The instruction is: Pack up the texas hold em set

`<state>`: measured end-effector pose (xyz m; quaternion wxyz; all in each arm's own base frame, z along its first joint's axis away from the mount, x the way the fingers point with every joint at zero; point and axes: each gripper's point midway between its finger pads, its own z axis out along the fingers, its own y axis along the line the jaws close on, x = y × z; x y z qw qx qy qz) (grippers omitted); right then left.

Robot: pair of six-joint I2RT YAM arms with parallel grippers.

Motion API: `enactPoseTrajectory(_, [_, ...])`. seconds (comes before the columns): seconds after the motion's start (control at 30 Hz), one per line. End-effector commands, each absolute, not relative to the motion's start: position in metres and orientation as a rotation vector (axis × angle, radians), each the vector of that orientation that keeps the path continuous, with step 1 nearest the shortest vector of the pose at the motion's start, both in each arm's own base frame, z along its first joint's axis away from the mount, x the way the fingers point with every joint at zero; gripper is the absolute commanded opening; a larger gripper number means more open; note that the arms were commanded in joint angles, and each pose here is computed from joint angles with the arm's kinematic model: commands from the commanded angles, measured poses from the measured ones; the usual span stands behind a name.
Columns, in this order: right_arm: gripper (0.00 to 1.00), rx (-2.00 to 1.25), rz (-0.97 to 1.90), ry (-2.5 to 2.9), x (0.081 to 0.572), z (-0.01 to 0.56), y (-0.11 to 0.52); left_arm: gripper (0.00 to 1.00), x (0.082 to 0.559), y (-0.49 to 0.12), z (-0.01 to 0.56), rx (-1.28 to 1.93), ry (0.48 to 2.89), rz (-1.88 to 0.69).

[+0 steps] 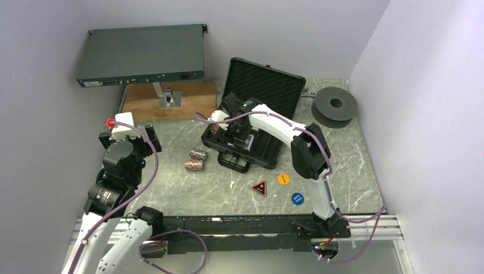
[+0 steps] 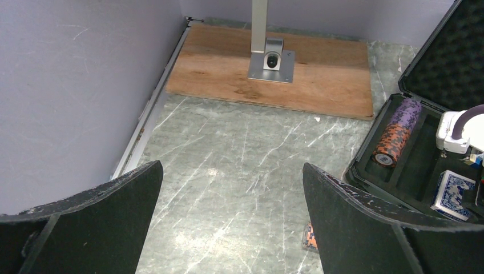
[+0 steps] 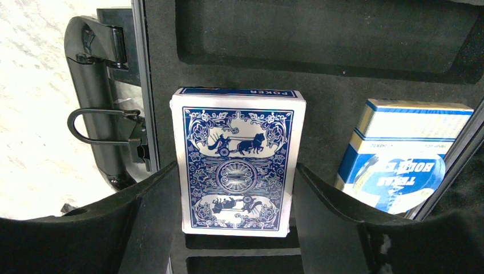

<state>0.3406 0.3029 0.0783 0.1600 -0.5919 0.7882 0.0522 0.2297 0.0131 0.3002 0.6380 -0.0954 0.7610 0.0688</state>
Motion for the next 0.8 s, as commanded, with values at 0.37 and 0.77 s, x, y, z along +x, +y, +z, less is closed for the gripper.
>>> enactPoseTrajectory(0.37, [0.53, -1.727, 0.256, 2.353, 0.308, 0.079, 0.296, 1.0, 0.23, 0.014, 0.317, -0.239, 1.694, 0.135])
enactPoseTrajectory(0.77, [0.81, -1.679, 0.177, 2.347, 0.327, 0.075, 0.301, 1.0, 0.229, 0.014, 0.318, -0.241, 1.69, 0.134])
